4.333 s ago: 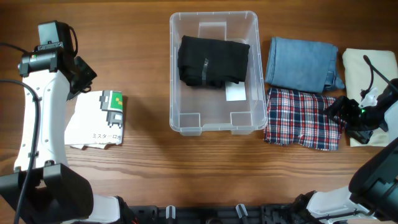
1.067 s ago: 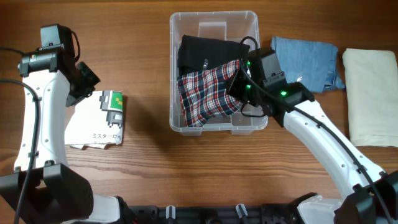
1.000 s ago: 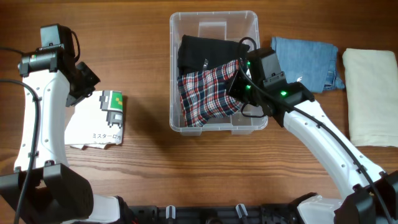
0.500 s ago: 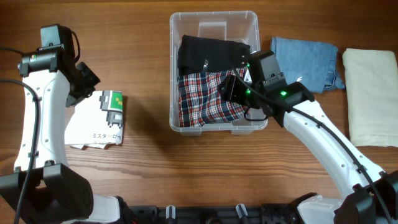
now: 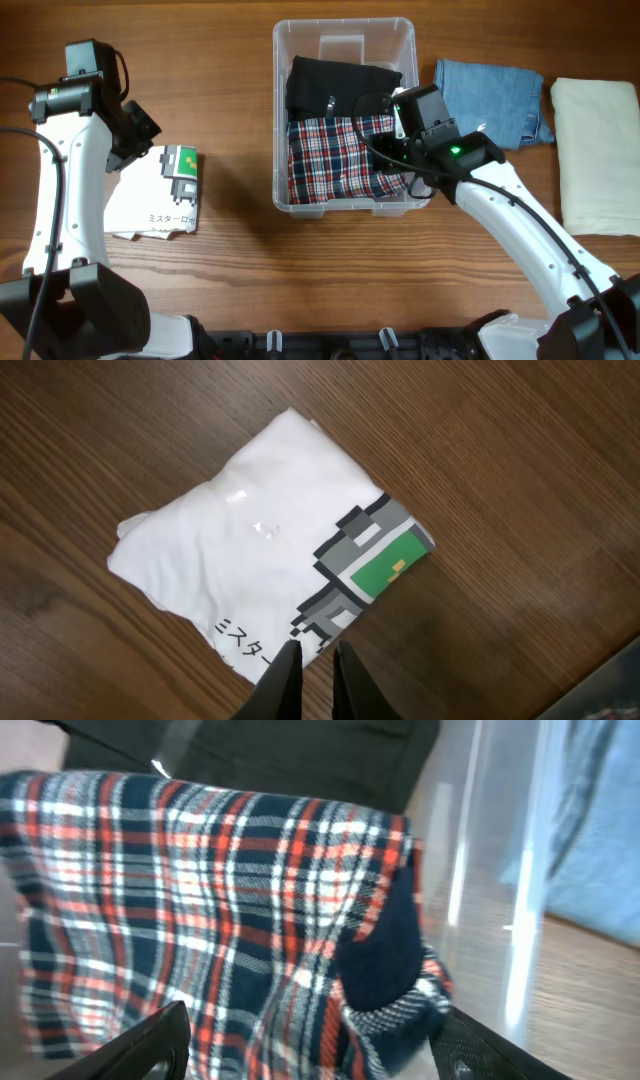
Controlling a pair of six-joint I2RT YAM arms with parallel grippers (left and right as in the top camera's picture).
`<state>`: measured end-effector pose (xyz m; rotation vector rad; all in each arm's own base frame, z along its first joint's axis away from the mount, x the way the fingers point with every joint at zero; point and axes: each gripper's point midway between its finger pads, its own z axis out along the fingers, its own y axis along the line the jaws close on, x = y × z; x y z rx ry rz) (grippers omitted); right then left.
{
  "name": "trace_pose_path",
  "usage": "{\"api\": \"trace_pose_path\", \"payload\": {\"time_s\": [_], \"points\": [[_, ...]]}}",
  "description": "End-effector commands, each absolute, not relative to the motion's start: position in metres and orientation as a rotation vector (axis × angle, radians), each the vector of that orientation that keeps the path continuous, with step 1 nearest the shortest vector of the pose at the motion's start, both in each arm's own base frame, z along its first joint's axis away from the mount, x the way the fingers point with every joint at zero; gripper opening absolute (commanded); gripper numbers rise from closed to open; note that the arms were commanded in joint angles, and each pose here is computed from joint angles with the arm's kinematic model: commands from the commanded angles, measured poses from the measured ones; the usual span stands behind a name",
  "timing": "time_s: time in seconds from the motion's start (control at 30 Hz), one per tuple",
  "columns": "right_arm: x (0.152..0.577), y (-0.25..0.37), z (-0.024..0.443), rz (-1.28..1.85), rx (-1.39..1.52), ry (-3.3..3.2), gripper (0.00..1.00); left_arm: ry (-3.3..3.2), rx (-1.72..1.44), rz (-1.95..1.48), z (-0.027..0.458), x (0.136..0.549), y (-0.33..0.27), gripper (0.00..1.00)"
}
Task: Pack container
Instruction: 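Lower the plaid shirt into the container's front half and release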
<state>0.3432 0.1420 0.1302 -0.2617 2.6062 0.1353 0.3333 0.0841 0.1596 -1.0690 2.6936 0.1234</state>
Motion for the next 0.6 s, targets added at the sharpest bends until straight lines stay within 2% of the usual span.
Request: {"api": "trace_pose_path", "payload": {"time_s": [0.0,0.13,0.2,0.27,0.3,0.33,0.37,0.57], "points": [[0.365,0.141,0.167,0.060,-0.295,2.513,0.76,2.707,-1.060,0.121,0.159,0.331,0.084,0.12],[0.370,0.150,0.203,0.117,-0.293,2.479,0.75,2.707,-1.060,0.122,0.159,0.331,0.084,0.12],[0.367,0.150,0.204,0.122,-0.297,2.491,0.69,2.707,-1.060,0.122,0.159,0.331,0.084,0.12],[0.363,0.150,0.195,0.128,-0.291,2.522,0.40,2.707,-1.060,0.121,0.159,0.331,0.084,0.12],[0.362,0.150,0.189,0.139,-0.273,2.538,0.32,2.706,-1.060,0.121,0.159,0.331,0.084,0.12],[0.361,0.150,0.184,0.141,-0.261,2.553,0.15,2.706,-1.060,0.121,0.159,0.331,0.084,0.12],[0.361,0.150,0.176,0.137,-0.247,2.576,0.04,2.707,-1.060,0.121,0.159,0.331,0.084,0.12],[0.363,0.156,0.131,0.133,-0.229,2.703,0.04,2.710,-1.061,0.123,0.159,0.330,0.084,0.12]]}}
